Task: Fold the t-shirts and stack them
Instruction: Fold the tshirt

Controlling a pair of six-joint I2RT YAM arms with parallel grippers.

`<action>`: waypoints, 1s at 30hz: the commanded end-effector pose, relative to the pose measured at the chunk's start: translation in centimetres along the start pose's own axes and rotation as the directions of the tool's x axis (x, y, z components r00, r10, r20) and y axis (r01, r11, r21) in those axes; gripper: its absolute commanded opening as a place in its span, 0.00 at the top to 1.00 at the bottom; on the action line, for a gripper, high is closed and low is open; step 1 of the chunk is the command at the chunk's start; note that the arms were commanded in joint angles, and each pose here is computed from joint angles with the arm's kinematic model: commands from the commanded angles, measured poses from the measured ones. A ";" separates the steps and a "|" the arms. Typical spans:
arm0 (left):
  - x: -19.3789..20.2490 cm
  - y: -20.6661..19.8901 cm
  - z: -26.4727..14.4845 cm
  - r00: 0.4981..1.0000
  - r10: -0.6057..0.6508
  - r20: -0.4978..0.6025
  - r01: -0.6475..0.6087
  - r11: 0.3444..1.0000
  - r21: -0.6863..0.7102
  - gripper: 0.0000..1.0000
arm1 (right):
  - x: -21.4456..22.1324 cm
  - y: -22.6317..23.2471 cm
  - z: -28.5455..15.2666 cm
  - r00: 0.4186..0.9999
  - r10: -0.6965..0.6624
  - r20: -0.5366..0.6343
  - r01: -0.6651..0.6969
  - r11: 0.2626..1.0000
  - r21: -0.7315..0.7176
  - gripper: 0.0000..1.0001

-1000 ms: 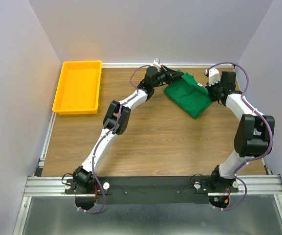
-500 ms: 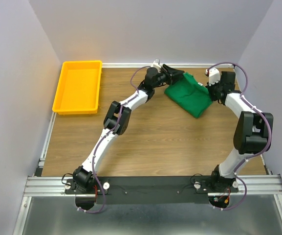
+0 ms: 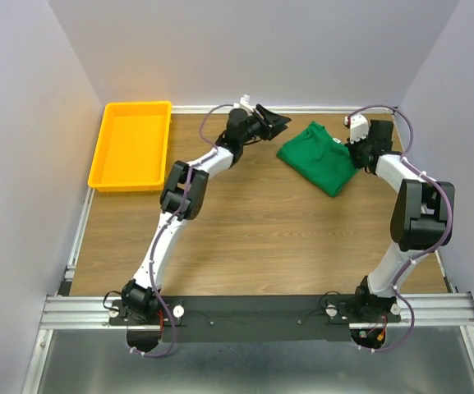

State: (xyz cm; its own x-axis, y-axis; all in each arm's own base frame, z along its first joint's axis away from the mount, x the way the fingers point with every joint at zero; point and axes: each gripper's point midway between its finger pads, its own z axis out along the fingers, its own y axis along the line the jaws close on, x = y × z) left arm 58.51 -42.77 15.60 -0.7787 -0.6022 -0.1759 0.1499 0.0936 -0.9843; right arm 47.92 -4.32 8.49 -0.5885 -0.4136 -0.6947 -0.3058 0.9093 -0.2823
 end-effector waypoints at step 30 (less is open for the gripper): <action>3.3 -1.9 -12.4 0.889 0.419 -0.187 -0.442 0.891 -0.106 0.50 | -3.9 -9.1 4.1 0.986 0.156 0.060 -0.166 0.946 0.279 0.31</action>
State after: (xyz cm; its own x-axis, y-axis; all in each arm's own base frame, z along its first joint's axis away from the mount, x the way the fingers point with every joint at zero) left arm 49.07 -35.99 13.03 -0.7999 -0.3824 -0.4625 0.3063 0.4026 -0.8626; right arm 54.60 -9.17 8.15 -0.6224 -0.3112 -0.7182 -0.0969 0.9411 -0.3238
